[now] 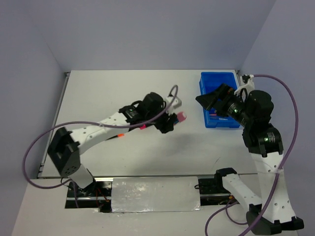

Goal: Sort the stationery into containers
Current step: Pick up the stationery from the center of the board.

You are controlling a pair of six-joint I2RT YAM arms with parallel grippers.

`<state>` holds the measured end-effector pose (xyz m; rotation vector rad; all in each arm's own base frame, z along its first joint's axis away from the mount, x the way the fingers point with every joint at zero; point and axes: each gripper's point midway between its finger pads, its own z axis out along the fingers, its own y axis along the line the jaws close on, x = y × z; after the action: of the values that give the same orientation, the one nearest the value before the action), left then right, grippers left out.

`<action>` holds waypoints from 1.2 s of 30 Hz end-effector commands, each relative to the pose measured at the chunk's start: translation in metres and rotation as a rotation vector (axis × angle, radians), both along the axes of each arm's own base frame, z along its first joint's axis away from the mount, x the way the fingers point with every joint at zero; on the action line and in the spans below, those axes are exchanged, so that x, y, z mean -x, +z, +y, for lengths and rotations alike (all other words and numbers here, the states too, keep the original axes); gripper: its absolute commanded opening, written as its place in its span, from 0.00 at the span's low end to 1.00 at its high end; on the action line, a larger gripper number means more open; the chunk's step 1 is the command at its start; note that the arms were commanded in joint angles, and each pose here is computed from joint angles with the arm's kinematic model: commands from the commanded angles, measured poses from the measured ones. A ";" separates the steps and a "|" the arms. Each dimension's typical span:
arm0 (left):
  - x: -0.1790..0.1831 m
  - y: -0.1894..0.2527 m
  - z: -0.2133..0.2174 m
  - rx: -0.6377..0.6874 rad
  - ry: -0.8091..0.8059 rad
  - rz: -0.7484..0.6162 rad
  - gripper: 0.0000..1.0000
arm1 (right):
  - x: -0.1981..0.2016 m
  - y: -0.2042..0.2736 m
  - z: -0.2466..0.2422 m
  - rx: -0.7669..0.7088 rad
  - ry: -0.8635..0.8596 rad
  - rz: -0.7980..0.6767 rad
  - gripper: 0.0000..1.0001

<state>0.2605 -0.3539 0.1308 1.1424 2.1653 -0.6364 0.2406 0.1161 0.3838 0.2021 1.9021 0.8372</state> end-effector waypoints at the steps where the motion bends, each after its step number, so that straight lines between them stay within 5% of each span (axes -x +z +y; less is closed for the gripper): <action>1: -0.010 0.148 -0.033 0.422 0.101 -0.096 0.00 | -0.011 0.014 0.004 -0.160 -0.047 -0.078 1.00; 8: 0.003 0.232 -0.058 0.675 0.108 0.044 0.00 | -0.011 0.012 0.056 -0.304 0.151 -0.109 1.00; 17: 0.014 0.251 -0.064 0.764 0.061 0.081 0.00 | -0.021 0.007 0.063 -0.352 0.131 -0.105 0.90; 22: 0.012 0.248 -0.061 0.756 0.075 0.070 0.00 | -0.022 -0.001 0.068 -0.344 0.150 -0.079 0.51; 23: 0.010 0.248 -0.061 0.753 0.079 0.065 0.00 | -0.023 -0.002 0.069 -0.346 0.153 -0.078 0.36; 24: 0.009 0.252 -0.061 0.752 0.072 0.049 0.01 | -0.025 -0.006 0.069 -0.348 0.144 -0.064 0.00; 26: 0.001 0.247 -0.056 0.718 0.107 0.040 0.19 | -0.033 -0.014 0.066 -0.335 0.121 -0.041 0.00; 27: -0.002 0.251 -0.051 0.711 0.127 0.017 0.78 | -0.041 -0.013 0.060 -0.330 0.088 -0.045 0.00; 28: -0.015 0.246 -0.041 0.675 0.204 -0.007 0.99 | -0.057 -0.013 0.041 -0.326 0.012 -0.057 0.00; 30: -0.031 0.247 -0.017 0.634 0.353 -0.046 0.99 | -0.091 -0.020 0.010 -0.323 -0.151 -0.029 0.00; 33: -0.061 0.221 0.048 0.498 0.699 -0.033 0.99 | -0.147 -0.044 -0.069 -0.308 -0.606 0.048 0.00; 34: -0.066 0.207 0.081 0.439 0.816 0.004 0.99 | -0.165 -0.064 -0.108 -0.317 -0.872 0.095 0.00; 36: -0.062 0.191 0.097 0.408 0.816 0.050 0.99 | -0.181 -0.081 -0.140 -0.340 -1.064 0.123 0.00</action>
<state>0.3192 -0.3227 0.3297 0.2192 2.0658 -0.8369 0.4003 0.0540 0.3046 0.9930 1.7092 0.6945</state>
